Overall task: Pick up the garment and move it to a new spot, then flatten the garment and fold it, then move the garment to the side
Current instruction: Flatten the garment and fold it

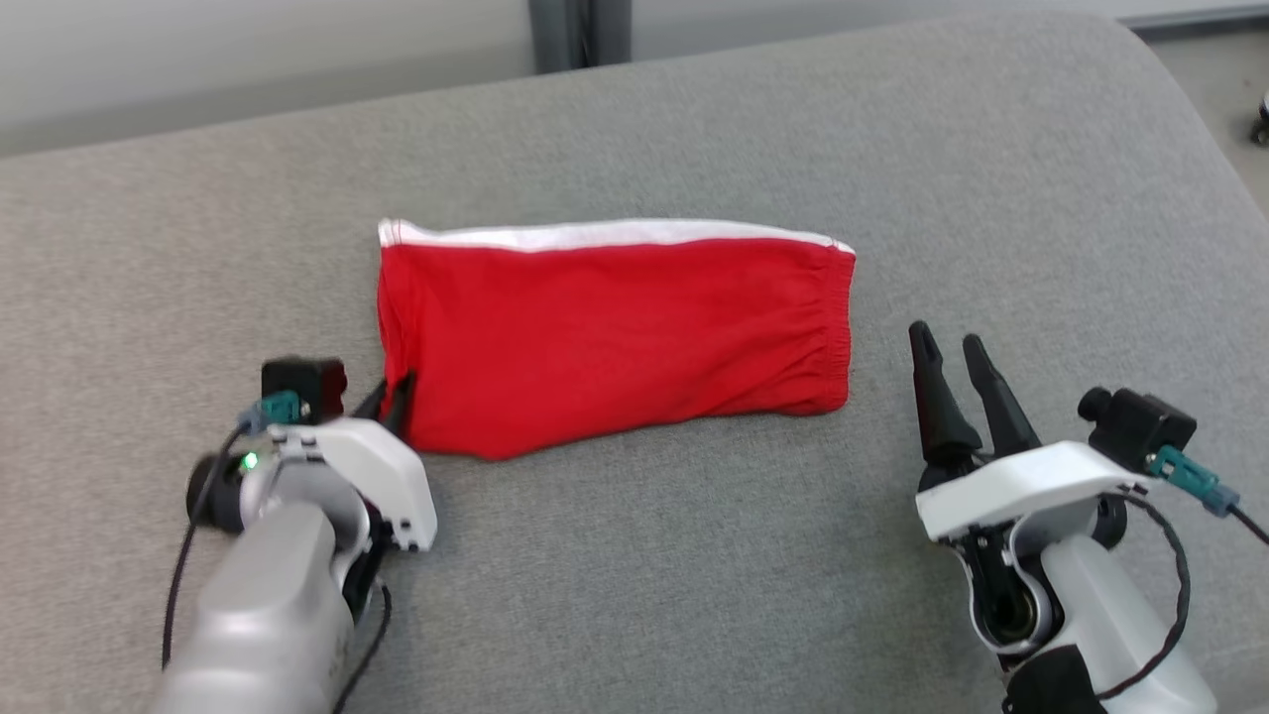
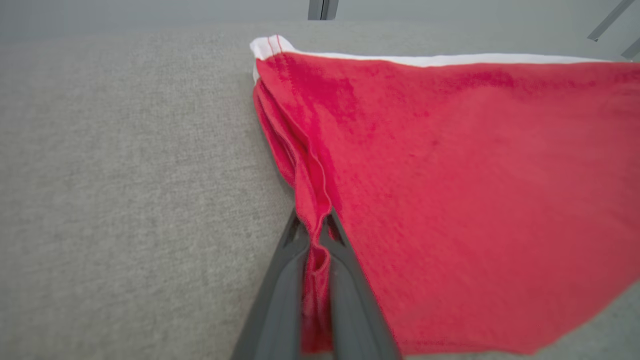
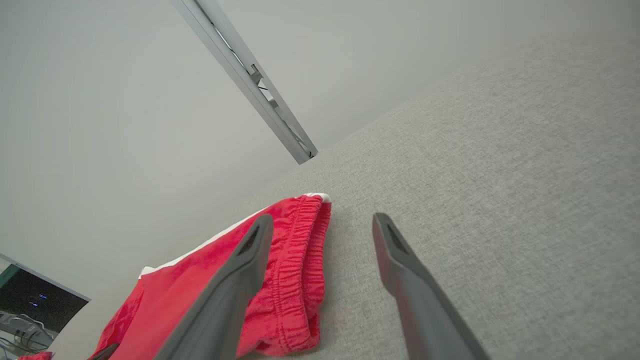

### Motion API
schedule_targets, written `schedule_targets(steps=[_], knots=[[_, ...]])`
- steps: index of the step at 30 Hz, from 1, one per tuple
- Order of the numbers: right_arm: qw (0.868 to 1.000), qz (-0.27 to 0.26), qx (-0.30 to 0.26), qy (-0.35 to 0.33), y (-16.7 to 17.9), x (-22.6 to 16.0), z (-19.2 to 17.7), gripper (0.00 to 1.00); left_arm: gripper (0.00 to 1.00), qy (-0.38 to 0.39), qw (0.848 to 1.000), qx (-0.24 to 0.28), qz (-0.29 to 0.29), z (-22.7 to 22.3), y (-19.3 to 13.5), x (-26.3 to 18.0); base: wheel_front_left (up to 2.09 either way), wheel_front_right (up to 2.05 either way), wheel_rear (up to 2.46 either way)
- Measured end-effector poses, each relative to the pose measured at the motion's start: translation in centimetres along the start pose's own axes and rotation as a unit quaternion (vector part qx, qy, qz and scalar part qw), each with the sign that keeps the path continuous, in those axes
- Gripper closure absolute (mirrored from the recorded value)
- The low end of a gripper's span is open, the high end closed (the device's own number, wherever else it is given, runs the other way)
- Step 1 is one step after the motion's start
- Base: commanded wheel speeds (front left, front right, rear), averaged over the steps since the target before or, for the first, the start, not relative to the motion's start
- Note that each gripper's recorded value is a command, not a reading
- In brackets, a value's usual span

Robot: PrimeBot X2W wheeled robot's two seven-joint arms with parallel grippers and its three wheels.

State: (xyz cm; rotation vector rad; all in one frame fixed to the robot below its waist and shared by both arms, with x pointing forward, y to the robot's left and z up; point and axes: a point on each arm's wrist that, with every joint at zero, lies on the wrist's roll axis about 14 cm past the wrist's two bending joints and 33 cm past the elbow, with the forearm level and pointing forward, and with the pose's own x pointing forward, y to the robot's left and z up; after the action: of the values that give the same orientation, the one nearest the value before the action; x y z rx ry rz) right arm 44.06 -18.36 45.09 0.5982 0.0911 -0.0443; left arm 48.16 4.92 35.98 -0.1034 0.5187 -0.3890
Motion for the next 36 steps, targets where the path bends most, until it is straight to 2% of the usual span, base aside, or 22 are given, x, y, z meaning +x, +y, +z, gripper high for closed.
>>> schedule_targets(steps=[11,12,13,19,23,26,33,34,35,36], knots=[[0.998,0.047,-0.021,0.018,3.5,-0.7,-1.3,0.00,1.00,-0.029,0.996,-0.061,0.063,-2.0,2.2,-6.0,0.00,0.00,0.00],[0.998,0.052,-0.027,0.020,3.7,-0.6,-1.5,0.00,0.60,-0.040,0.995,-0.058,0.068,-1.5,2.3,-6.3,0.00,0.00,0.00],[0.997,0.058,-0.035,0.024,4.0,-0.5,-1.8,0.00,0.00,-0.050,0.995,-0.055,0.071,-1.0,2.5,-6.5,0.00,0.00,0.00],[0.988,0.088,-0.111,0.063,5.3,0.6,-4.3,0.00,0.00,-0.095,0.990,-0.046,0.098,-0.1,3.5,-8.1,0.00,0.00,0.00],[0.978,0.084,-0.161,0.098,4.3,1.4,-6.3,0.00,0.00,-0.094,0.987,-0.056,0.115,-1.5,4.2,-9.5,0.00,0.00,0.00],[0.975,0.073,-0.165,0.127,3.5,1.5,-8.1,0.00,0.00,-0.091,0.986,-0.061,0.124,-2.3,4.7,-10.3,0.00,0.00,0.00],[0.973,0.072,-0.132,0.177,3.7,1.1,-11.5,0.01,0.00,-0.094,0.984,-0.062,0.138,-2.6,5.7,-11.1,0.00,0.00,0.00],[0.972,0.075,-0.131,0.182,3.8,1.1,-11.9,0.15,0.00,-0.094,0.984,-0.062,0.139,-2.6,5.9,-11.1,0.00,0.00,0.00],[0.971,0.077,-0.127,0.186,4.0,1.1,-12.1,0.56,0.00,-0.095,0.984,-0.063,0.140,-2.6,6.0,-11.2,0.00,0.00,0.00],[0.971,0.078,-0.122,0.189,4.1,1.1,-12.3,0.56,0.00,-0.095,0.984,-0.063,0.139,-2.6,5.9,-11.1,0.00,0.00,0.00]])
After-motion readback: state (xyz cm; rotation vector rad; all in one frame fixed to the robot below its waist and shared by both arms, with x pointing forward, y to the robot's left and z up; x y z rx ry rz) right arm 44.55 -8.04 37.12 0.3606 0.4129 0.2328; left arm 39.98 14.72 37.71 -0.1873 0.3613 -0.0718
